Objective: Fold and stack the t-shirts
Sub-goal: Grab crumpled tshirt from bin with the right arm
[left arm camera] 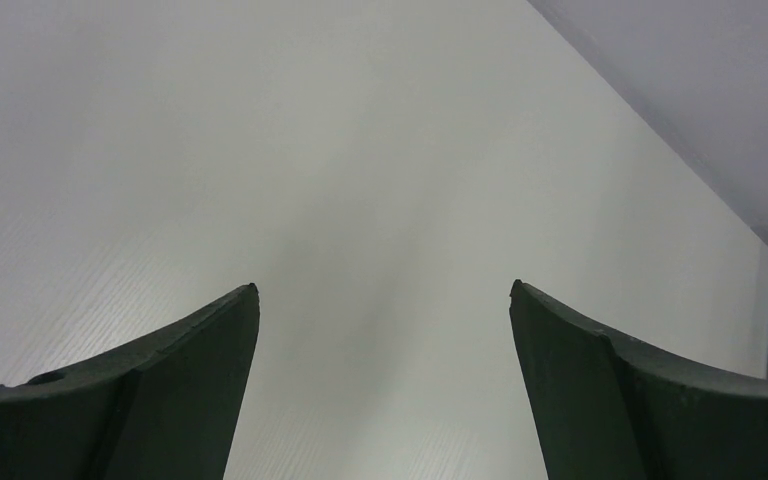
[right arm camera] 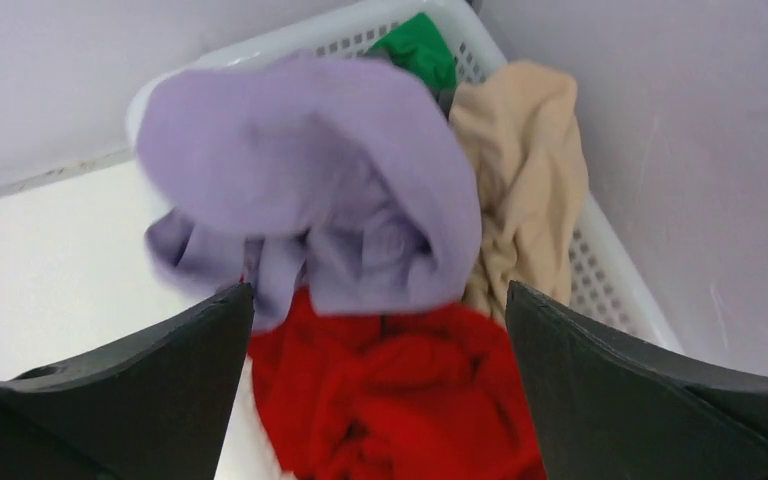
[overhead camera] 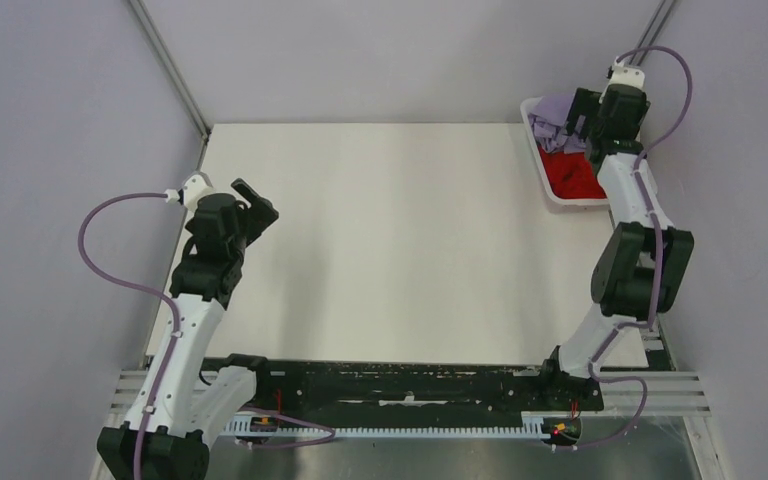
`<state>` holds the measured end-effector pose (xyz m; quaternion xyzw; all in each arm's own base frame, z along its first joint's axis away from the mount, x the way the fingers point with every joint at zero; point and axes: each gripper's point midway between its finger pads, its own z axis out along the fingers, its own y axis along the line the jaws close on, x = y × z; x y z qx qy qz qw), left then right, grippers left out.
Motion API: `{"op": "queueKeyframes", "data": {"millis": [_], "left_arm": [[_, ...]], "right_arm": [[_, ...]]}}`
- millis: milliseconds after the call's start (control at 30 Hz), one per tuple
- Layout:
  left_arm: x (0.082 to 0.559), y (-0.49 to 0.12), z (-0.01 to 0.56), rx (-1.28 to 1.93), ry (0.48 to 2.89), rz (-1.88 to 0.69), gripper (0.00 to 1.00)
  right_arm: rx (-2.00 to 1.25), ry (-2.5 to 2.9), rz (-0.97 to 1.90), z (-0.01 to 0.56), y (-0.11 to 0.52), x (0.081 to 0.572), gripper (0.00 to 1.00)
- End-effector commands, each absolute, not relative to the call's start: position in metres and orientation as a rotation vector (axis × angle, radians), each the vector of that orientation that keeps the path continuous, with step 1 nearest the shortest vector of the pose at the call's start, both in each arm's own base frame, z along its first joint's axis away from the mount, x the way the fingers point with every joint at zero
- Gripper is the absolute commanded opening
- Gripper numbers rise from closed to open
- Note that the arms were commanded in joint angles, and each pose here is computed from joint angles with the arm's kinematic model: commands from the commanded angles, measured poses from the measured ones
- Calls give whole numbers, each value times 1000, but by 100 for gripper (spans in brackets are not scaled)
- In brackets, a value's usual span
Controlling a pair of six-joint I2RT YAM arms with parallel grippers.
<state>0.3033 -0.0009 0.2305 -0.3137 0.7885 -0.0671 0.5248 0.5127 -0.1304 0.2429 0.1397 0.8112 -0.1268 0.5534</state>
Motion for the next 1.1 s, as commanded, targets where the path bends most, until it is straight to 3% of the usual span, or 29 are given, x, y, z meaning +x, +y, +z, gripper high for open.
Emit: {"op": "queueKeyframes", "data": {"millis": [0, 167, 200, 300, 400, 633, 767, 1067], "left_arm": [[303, 11, 238, -742, 1817, -103, 100], [311, 7, 239, -731, 1816, -126, 100], [313, 6, 239, -728, 1817, -129, 100], [317, 6, 241, -727, 1819, -121, 100], [320, 6, 246, -722, 1815, -124, 100], [326, 2, 251, -712, 1779, -159, 100], [328, 0, 258, -697, 1766, -178, 100], [324, -8, 262, -633, 1774, -218, 100]], "right_arm": [[283, 1917, -321, 239, -158, 558, 98], [238, 1932, -328, 209, -169, 605, 95], [226, 1924, -331, 207, -171, 613, 85], [229, 1887, -319, 214, -172, 627, 36], [234, 1758, -315, 262, -172, 629, 0], [330, 1358, -406, 429, -186, 593, 0], [305, 1170, -319, 507, -167, 565, 0], [-68, 1019, 64, 608, -13, 498, 0]]}}
